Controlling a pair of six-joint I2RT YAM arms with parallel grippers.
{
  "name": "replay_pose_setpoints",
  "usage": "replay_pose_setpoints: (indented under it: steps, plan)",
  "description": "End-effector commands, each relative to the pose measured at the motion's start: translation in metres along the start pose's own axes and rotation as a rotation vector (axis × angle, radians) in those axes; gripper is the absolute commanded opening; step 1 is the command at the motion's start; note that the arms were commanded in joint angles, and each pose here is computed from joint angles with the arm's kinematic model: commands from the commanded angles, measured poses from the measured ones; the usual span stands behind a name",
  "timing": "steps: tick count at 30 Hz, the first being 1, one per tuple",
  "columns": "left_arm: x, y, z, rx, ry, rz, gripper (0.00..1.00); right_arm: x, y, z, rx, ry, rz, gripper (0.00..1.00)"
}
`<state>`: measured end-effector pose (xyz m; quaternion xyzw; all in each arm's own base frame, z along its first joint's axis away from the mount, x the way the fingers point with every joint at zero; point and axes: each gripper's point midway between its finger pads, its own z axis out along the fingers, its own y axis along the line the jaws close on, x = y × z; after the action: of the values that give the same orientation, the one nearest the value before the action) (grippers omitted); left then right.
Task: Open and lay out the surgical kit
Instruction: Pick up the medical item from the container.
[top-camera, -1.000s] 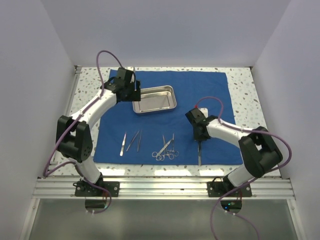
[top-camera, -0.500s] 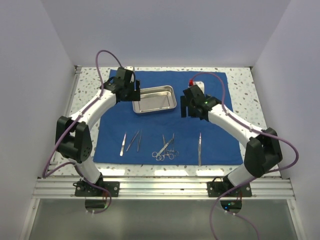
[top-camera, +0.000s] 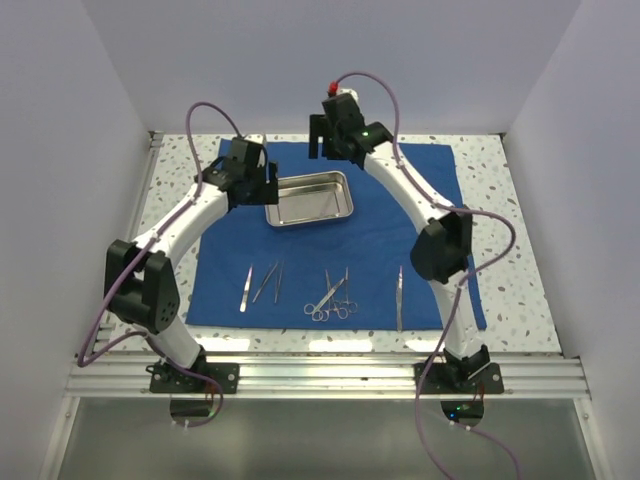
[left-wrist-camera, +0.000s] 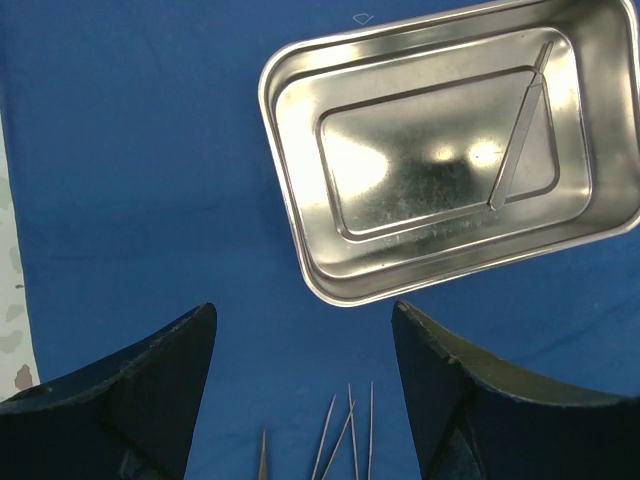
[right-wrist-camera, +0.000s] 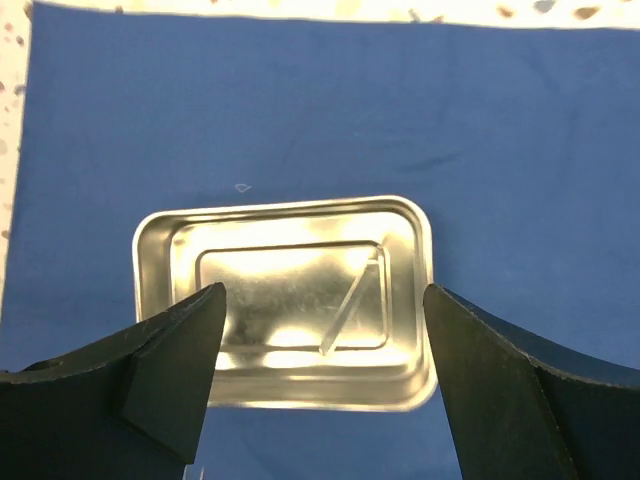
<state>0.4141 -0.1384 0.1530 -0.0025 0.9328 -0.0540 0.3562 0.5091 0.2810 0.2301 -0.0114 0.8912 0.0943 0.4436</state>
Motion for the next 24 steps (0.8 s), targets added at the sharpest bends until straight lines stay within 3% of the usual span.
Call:
replay_pose_setpoints:
  steps: [1,6,17,24]
  plan:
    - [-0.006,0.005,-0.019,0.003,-0.043,-0.006,0.75,0.026,0.016,0.026,-0.054,0.117,0.007,0.83]
    - [0.005,0.012,-0.025,-0.019,-0.023,0.0,0.75,0.047,0.026,0.062,-0.071,0.143,0.047,0.8]
    - [0.016,0.024,-0.039,-0.055,-0.009,0.019,0.75,0.112,-0.018,0.095,0.126,0.246,0.08,0.75]
    - [0.026,0.031,-0.047,-0.077,0.01,0.029,0.75,0.144,-0.028,0.124,0.165,0.301,0.158,0.71]
